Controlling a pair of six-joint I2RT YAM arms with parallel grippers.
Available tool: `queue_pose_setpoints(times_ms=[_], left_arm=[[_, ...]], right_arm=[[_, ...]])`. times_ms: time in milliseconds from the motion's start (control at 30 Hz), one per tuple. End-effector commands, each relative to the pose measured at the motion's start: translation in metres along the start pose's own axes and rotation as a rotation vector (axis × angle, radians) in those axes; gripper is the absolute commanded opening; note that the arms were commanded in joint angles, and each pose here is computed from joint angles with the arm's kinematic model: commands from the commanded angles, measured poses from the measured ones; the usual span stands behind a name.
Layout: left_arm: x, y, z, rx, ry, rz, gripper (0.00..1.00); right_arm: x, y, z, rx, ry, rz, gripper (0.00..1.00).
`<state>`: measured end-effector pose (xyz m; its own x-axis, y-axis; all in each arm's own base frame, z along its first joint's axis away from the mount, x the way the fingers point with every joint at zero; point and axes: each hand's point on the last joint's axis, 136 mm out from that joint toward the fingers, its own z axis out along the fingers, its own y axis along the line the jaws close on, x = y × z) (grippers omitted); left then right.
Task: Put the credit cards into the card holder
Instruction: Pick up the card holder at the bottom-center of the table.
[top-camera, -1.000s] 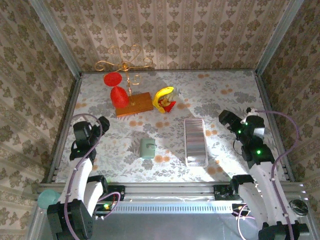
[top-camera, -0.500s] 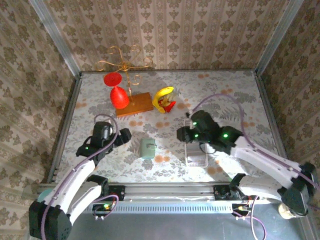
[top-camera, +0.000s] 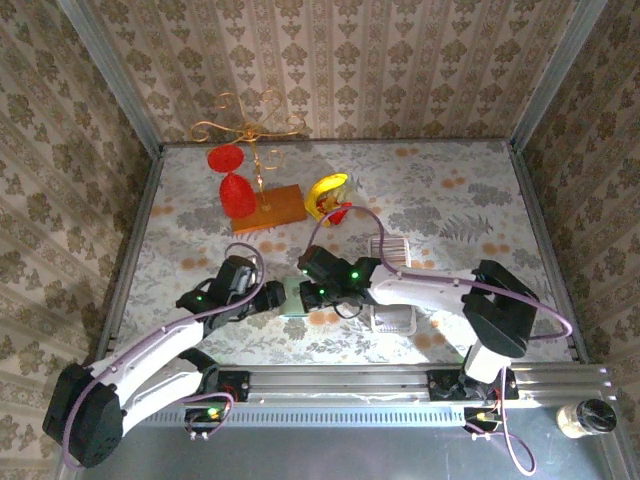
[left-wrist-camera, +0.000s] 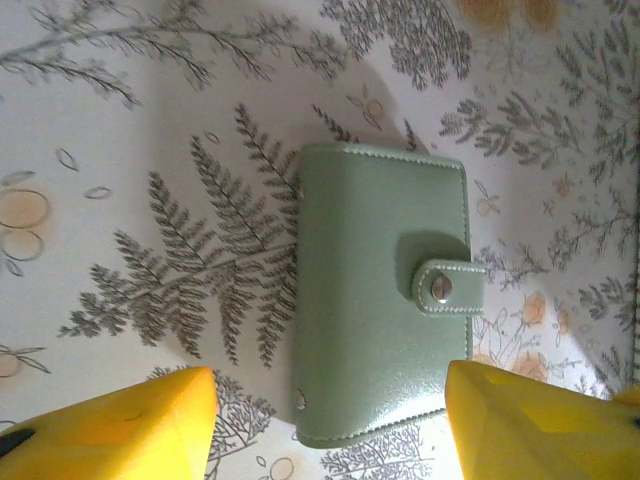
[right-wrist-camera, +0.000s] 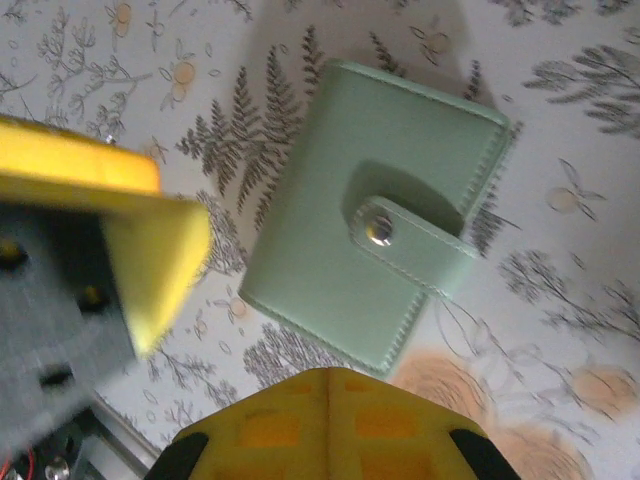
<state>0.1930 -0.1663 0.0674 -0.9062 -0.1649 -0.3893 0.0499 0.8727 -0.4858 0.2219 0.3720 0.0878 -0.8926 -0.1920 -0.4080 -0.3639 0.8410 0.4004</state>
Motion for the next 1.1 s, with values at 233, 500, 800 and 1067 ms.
queue_pose_setpoints(times_ms=[233, 500, 800, 1067], left_arm=[[0.012, -0.006, 0.012, 0.04, 0.034, -0.01, 0.54], [0.016, -0.008, 0.017, 0.054, 0.046, -0.016, 0.54], [0.026, -0.004, 0.026, 0.048, 0.073, -0.022, 0.51], [0.033, -0.017, 0.039, 0.088, 0.112, -0.015, 0.48]], right_arm=[[-0.028, -0.018, 0.029, 0.034, -0.039, 0.079, 0.0], [-0.021, -0.035, 0.051, 0.091, 0.006, 0.098, 0.0], [-0.004, -0.056, 0.06, 0.144, 0.037, 0.122, 0.0], [0.01, -0.064, 0.064, 0.133, 0.052, 0.164, 0.0]])
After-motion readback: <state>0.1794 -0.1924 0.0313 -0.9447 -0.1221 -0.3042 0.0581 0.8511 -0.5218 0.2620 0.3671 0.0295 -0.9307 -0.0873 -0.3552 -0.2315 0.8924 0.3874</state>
